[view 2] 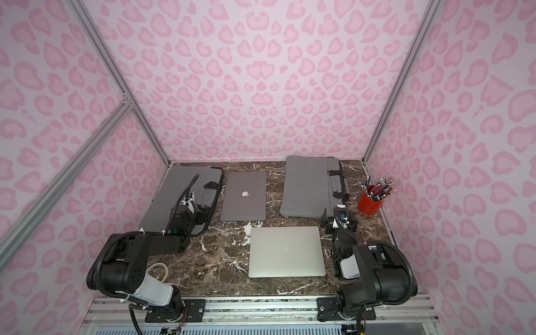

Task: Open the zippered laptop bag and take out the laptop
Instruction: Reset both arms

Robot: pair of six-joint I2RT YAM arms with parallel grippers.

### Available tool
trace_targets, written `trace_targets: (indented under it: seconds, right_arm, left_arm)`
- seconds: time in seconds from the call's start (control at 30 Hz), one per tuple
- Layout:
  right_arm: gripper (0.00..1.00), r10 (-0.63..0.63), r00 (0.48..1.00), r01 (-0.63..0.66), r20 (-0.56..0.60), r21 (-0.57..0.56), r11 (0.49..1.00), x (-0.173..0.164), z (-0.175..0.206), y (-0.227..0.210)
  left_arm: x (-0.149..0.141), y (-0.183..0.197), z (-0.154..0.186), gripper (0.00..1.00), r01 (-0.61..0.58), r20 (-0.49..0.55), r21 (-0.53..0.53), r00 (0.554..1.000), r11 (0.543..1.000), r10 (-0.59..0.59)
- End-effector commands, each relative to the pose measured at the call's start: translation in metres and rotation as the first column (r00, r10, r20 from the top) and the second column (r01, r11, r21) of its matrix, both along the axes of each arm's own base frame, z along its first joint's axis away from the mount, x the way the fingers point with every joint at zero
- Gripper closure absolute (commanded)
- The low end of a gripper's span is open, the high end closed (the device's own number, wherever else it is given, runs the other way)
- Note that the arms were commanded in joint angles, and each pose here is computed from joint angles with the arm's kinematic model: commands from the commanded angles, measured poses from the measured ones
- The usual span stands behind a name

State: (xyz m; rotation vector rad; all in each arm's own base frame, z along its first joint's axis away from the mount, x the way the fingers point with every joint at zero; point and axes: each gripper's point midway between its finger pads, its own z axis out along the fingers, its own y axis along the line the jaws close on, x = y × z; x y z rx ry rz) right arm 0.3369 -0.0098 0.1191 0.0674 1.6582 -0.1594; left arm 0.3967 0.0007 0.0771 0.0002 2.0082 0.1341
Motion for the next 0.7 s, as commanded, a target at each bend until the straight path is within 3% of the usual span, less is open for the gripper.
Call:
trace_targets:
  seconds: [0.0,0.13,0.2,0.67]
  right_arm:
    - [0.00,0.017,0.992,-0.020,0.124,0.020,1.000,0.008,0.028,0.001]
    - [0.00,-0.017,0.999,0.020,-0.041,0.076,0.997,0.041,0.005,-0.014]
    - [0.00,0.004,1.000,-0.005,0.009,0.106,0.994,0.035,0.011,-0.016]
    - [0.00,0.020,1.000,-0.018,-0.022,0.094,0.995,0.038,0.008,-0.013]
  left_arm:
    - [0.005,-0.002,0.009,0.01,0.008,0.038,-0.015,0.999,1.000,-0.007]
    - [0.005,-0.001,0.009,0.01,0.007,0.036,-0.015,0.999,1.000,-0.006]
    - [0.004,-0.002,0.008,0.01,0.007,0.033,-0.015,0.999,1.000,-0.007]
    - [0.005,-0.002,0.008,0.01,0.008,0.034,-0.014,0.999,1.000,-0.008]
